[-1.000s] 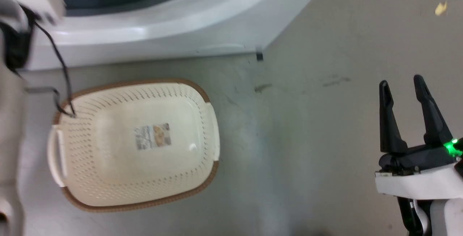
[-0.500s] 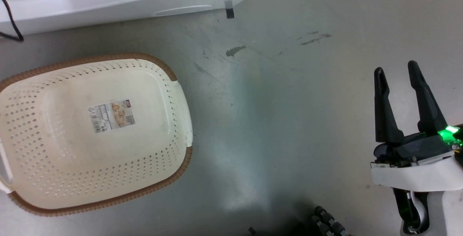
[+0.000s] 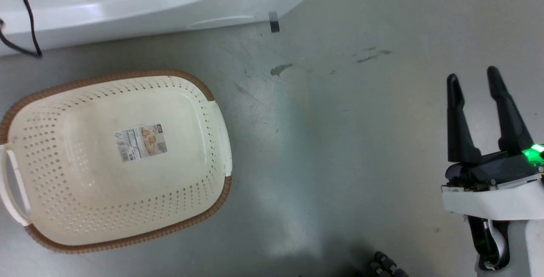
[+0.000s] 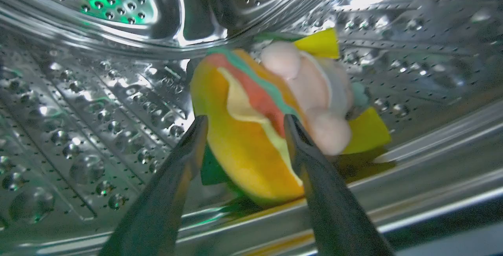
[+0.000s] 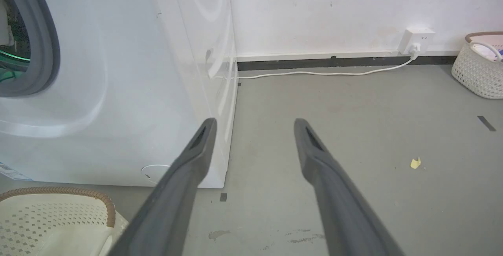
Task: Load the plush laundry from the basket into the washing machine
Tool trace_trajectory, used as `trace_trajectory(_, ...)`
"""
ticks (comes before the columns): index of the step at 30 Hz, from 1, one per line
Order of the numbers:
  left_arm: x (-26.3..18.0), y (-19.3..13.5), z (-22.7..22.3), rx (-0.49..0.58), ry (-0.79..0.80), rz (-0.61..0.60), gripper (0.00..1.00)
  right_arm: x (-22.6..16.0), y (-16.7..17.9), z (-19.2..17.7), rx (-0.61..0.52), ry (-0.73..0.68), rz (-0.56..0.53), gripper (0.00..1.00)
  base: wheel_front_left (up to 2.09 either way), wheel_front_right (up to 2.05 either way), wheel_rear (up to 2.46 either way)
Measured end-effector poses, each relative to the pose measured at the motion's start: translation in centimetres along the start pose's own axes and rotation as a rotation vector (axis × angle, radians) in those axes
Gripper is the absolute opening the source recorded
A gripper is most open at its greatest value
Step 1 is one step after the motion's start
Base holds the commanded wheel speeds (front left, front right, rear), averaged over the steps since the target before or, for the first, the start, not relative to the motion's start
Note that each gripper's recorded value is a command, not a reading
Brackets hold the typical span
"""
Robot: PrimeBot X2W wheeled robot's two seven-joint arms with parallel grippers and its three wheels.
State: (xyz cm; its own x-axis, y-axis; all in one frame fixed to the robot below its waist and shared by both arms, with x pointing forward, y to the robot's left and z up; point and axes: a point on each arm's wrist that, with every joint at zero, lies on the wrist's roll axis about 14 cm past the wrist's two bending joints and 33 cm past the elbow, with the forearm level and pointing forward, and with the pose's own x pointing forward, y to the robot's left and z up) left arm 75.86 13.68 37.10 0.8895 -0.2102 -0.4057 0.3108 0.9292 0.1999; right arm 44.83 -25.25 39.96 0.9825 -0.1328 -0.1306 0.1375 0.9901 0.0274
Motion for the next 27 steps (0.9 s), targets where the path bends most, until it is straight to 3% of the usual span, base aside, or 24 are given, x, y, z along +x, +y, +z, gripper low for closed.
trace_trajectory(13, -10.0, -2.0, 3.5, -0.150, -0.204, -0.013, 1.00, -2.9, 0.3, 8.4, -0.034, -0.198, 0.014, 1.00, 0.00, 0.00, 0.00)
trace_trajectory(20, -18.2, -2.8, 5.9, -0.204, -0.338, -0.011, 1.00, -6.3, 1.8, 11.4, -0.041, -0.272, 0.061, 1.00, 0.00, 0.00, 0.00)
trace_trajectory(27, -28.8, -2.0, 7.9, -0.300, -0.561, 0.072, 1.00, -9.0, 3.8, 13.6, -0.021, -0.338, 0.125, 1.00, 0.00, 0.00, 0.00)
